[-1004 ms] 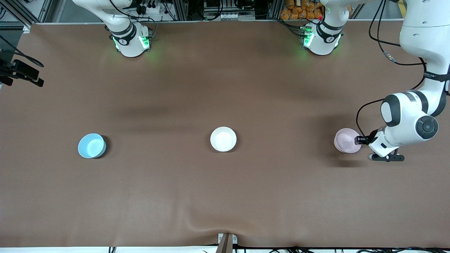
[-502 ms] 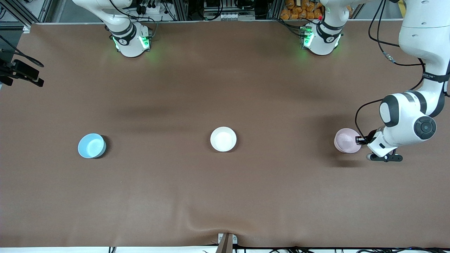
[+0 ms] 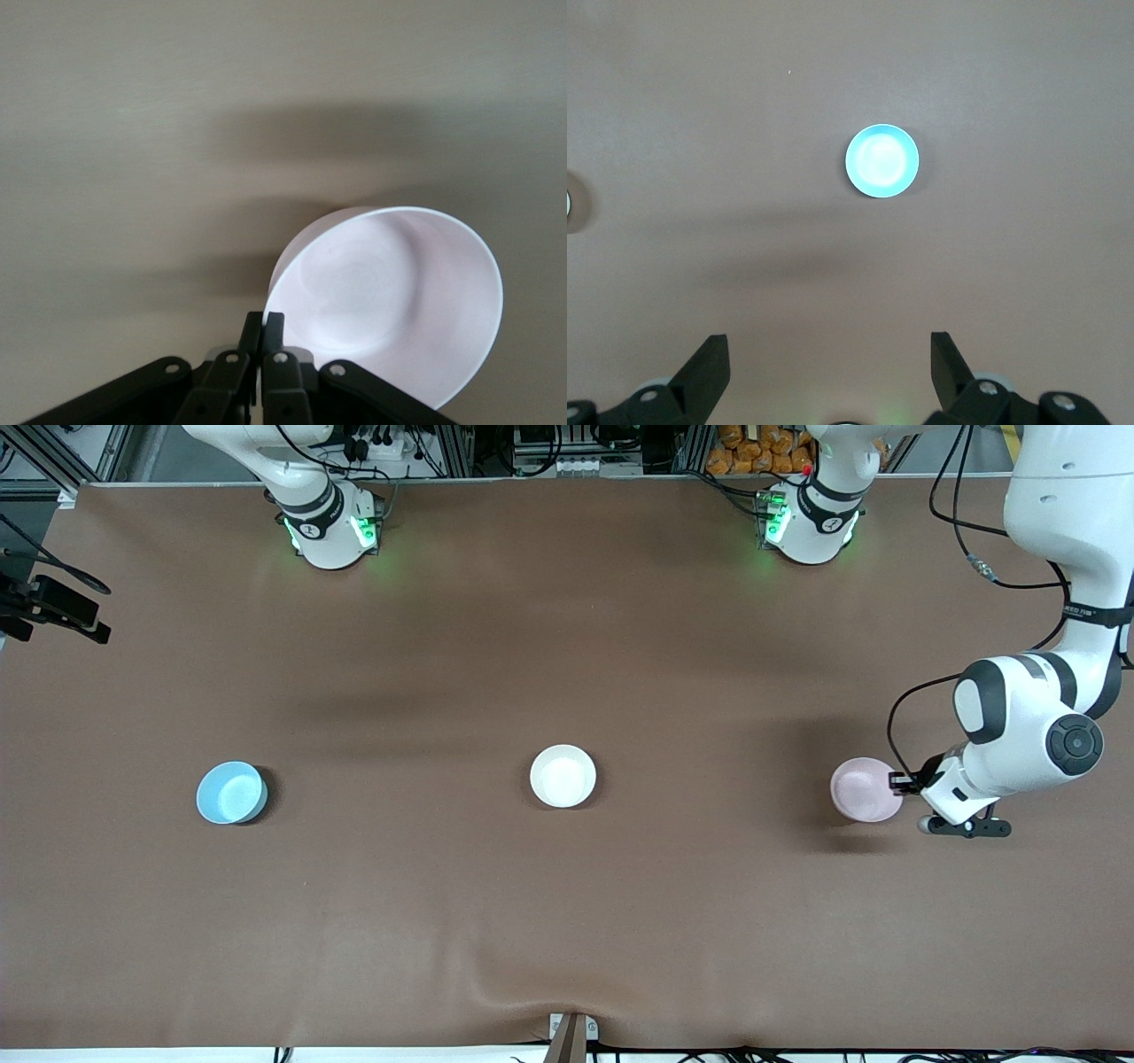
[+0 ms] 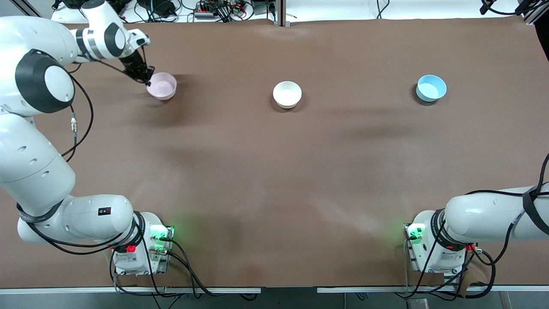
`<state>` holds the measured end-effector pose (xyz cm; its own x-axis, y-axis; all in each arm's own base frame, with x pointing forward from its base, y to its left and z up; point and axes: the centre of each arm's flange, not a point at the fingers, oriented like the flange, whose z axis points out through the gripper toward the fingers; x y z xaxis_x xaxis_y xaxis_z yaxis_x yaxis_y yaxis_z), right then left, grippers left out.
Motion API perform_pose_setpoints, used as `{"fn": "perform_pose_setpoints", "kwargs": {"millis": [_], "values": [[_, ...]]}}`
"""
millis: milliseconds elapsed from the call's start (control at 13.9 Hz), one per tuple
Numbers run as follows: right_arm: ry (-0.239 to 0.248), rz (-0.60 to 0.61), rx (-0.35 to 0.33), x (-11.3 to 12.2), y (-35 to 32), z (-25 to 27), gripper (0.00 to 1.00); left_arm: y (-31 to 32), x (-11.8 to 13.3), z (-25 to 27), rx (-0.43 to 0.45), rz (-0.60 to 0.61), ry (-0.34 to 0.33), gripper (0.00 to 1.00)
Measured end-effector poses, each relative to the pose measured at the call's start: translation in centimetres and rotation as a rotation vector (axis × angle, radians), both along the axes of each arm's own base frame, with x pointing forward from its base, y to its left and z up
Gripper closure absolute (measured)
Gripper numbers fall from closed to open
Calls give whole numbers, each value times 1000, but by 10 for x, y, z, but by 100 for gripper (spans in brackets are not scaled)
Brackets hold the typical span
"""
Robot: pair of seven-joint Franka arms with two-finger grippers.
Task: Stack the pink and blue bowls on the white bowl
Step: 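Carry the pink bowl with the left gripper over the white bowl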
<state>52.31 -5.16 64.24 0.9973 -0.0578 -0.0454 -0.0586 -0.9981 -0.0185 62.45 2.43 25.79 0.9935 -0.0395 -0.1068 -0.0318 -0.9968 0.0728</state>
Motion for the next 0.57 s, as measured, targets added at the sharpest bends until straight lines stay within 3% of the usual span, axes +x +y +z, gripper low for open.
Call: {"fn": "perform_pose_setpoints", "kwargs": {"millis": [287, 574], "values": [[0, 0, 0, 0, 0, 0, 0, -83, 19, 63, -36, 86, 28, 97], [1, 0, 0, 0, 0, 0, 0, -196, 11, 90, -56, 184, 29, 97]]}}
